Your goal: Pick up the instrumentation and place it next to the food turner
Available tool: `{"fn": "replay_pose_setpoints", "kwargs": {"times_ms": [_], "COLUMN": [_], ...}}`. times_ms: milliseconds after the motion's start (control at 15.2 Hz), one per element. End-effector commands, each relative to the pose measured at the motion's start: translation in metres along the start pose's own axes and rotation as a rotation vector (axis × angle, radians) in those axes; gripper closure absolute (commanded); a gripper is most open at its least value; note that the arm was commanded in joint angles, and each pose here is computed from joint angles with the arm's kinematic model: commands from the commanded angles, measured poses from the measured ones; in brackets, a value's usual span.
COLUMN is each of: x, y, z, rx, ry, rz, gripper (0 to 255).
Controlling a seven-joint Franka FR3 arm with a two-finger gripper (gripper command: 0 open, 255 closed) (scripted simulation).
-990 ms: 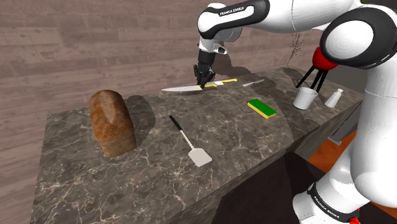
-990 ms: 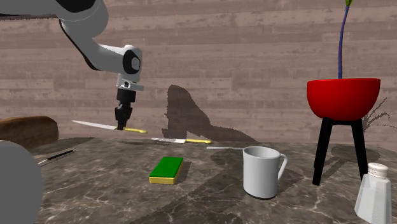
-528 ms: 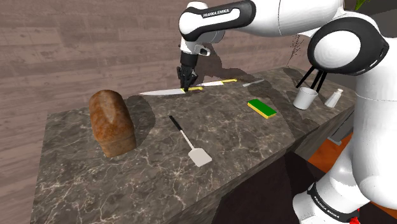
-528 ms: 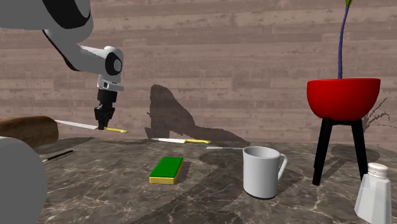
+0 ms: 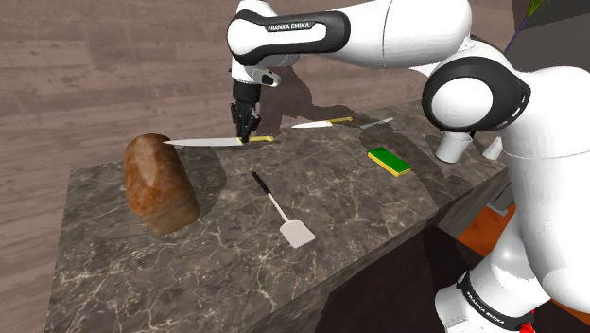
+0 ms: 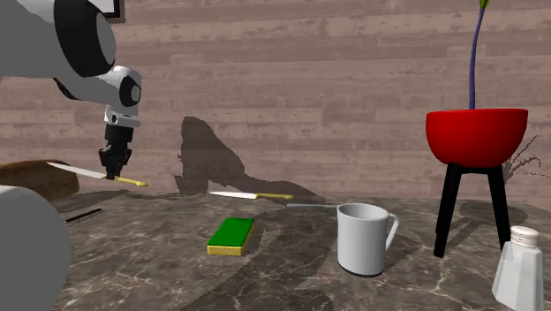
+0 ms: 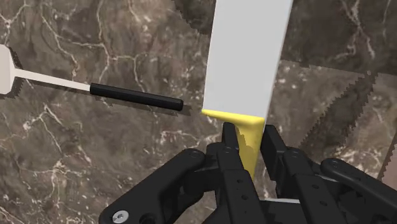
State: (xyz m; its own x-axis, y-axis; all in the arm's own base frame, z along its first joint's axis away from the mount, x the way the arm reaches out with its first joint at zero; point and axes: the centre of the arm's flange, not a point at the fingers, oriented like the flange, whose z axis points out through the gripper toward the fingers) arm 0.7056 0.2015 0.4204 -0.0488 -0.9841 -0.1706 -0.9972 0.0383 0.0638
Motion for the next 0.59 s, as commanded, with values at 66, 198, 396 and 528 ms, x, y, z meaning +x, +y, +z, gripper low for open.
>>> {"fn": "replay_pose_setpoints", "kwargs": {"times_ms": [66, 198, 396, 528], "x": [-0.038, -0.064, -0.065, -0.063], "y": [-0.008, -0.013, -0.014, -0.015], "z": [0.004, 0.009, 0.019, 0.03], "rx": [0.0, 0.0, 0.0, 0.0], "ry": [0.0, 0.0, 0.0, 0.0], "rz": [0.001, 0.001, 0.001, 0.001], "gripper": [255, 255, 255, 255]}}
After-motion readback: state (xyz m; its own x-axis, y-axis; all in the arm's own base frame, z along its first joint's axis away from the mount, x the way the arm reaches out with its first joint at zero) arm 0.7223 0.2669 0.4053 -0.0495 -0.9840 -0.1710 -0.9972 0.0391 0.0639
